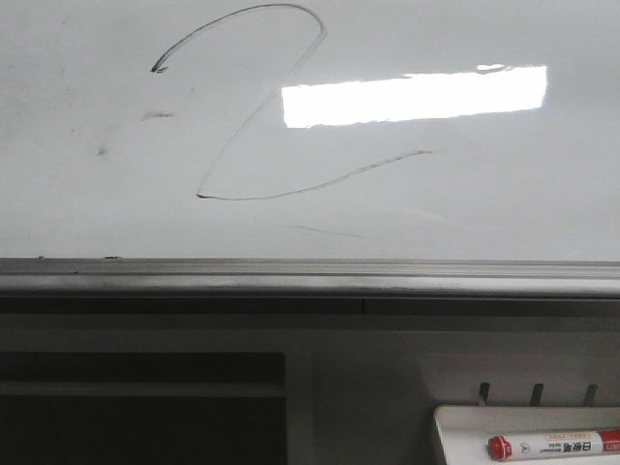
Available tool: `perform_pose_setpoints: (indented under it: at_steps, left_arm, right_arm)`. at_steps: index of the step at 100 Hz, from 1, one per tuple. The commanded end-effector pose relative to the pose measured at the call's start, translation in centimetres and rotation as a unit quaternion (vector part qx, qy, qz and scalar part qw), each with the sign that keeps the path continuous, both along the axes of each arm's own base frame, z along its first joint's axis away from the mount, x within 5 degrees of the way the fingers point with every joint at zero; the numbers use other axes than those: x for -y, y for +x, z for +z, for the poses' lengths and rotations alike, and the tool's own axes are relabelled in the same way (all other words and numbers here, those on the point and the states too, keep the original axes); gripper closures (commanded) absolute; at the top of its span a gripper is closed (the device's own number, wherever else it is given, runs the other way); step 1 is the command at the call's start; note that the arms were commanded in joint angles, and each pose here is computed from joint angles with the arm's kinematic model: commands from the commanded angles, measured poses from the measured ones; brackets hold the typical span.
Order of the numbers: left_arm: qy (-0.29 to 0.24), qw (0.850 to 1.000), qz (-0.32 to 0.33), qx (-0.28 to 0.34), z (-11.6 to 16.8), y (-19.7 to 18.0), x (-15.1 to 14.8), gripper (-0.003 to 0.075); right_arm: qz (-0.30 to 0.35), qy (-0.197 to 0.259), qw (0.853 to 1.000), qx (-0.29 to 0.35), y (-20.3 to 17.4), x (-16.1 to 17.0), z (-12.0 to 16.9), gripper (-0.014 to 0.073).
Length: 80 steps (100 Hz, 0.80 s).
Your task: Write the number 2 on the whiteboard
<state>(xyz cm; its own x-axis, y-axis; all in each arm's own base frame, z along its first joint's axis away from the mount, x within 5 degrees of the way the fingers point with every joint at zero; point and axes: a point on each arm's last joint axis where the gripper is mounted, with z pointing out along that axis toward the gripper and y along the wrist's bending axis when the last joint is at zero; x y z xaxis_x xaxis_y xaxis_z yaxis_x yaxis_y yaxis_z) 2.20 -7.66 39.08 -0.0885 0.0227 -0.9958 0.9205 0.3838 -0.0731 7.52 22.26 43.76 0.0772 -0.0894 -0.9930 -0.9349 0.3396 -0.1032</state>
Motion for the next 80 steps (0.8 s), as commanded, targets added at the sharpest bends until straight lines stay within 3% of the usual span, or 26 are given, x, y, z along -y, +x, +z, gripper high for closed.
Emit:
perform_pose_setpoints:
  at_steps: [1, 39, 49, 68, 80]
  left_arm:
    - [-0.041, 0.999, -0.025, -0.005, 1.4, -0.1, 0.3, 0.0334]
    - [-0.052, 0.998, -0.038, -0.018, 1.6, -0.3, 0.5, 0.0366]
    - [-0.052, 0.998, -0.038, -0.019, 1.5, -0.2, 0.5, 0.0457]
    - [-0.057, 0.998, -0.023, -0.015, 1.7, 0.1, 0.4, 0.0718]
    - [-0.055, 0.998, -0.018, -0.012, 1.6, 0.2, 0.4, 0.0741]
  right_arm:
    - [0.024, 0.058, 0.997, 0.033, -0.7, -0.3, 1.8, 0.0659]
    - [0.035, 0.091, 0.994, 0.044, -0.8, -0.7, 2.2, 0.0659]
    - [0.045, 0.091, 0.994, 0.043, -1.2, -0.9, 2.2, 0.0659]
    - [0.063, 0.092, 0.993, 0.041, -2.1, -1.1, 2.2, 0.0659]
    - [0.065, 0.092, 0.993, 0.041, -2.2, -1.1, 2.2, 0.0658]
